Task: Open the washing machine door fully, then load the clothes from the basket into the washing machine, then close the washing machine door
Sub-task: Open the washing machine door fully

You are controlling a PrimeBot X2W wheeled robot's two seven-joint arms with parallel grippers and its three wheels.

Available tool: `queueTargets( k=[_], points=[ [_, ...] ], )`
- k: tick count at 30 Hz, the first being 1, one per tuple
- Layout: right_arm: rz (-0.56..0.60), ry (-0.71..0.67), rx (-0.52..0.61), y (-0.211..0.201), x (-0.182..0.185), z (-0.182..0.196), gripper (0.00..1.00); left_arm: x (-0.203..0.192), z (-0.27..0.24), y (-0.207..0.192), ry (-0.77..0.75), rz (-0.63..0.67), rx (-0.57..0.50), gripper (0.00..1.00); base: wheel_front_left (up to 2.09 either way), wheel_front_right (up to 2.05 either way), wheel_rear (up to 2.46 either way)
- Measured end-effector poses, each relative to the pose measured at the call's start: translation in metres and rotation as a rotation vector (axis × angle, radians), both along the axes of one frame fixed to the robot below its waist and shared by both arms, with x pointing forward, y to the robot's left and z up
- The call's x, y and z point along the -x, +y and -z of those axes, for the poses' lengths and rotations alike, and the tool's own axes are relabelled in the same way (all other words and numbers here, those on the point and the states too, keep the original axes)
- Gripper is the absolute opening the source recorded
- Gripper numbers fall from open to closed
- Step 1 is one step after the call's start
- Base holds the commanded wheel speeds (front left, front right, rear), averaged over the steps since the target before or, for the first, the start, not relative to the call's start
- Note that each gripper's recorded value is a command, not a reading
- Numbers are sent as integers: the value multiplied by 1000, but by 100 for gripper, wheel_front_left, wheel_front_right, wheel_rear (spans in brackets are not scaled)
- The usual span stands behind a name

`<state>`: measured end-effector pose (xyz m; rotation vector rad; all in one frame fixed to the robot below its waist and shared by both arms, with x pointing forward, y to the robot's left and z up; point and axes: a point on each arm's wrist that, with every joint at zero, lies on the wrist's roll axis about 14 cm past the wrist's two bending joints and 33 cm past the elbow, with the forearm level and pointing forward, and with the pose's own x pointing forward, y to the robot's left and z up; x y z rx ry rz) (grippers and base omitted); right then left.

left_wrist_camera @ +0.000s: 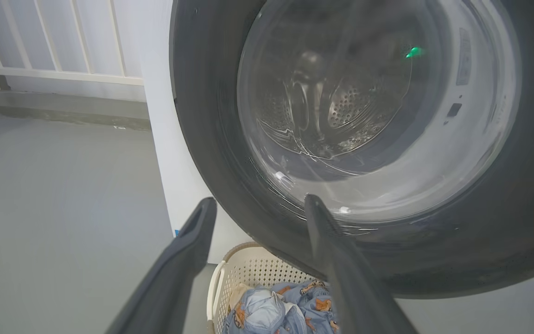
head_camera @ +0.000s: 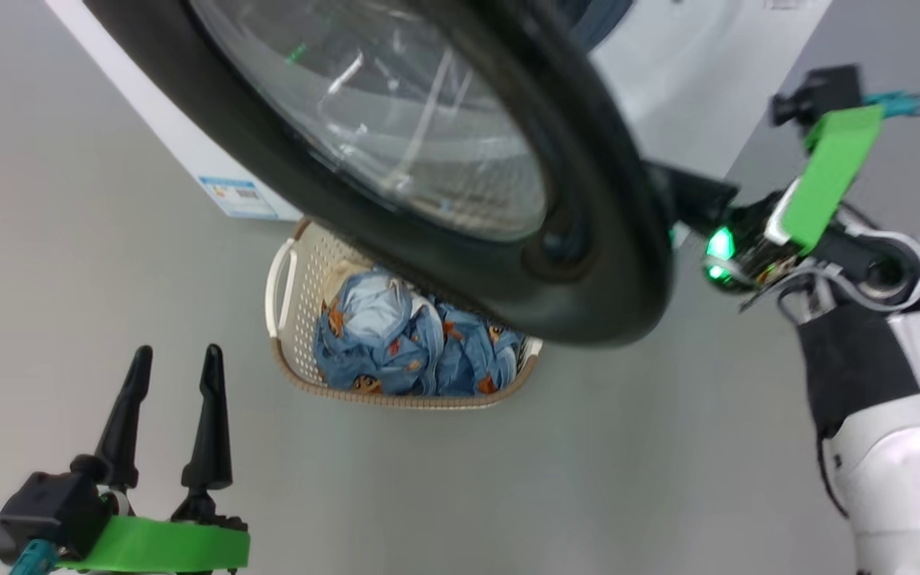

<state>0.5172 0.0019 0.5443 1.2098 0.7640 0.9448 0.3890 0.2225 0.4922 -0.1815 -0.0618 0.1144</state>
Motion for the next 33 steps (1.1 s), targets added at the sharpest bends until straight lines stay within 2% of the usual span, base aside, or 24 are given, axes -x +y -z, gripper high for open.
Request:
queueTargets(
  k=[10, 19, 33],
  points=[
    [-184, -116, 32, 36, 66, -24, 0, 8, -14, -2, -38, 0, 6, 100, 0, 0, 0],
    [-309, -150, 42, 71, 110, -20, 0, 12, -17, 1, -44, -8, 4, 100, 0, 0, 0],
    [-417, -146, -18, 125, 168, -28, 0, 29, -32, 9, -84, -31, 1, 100, 0, 0, 0]
  ],
)
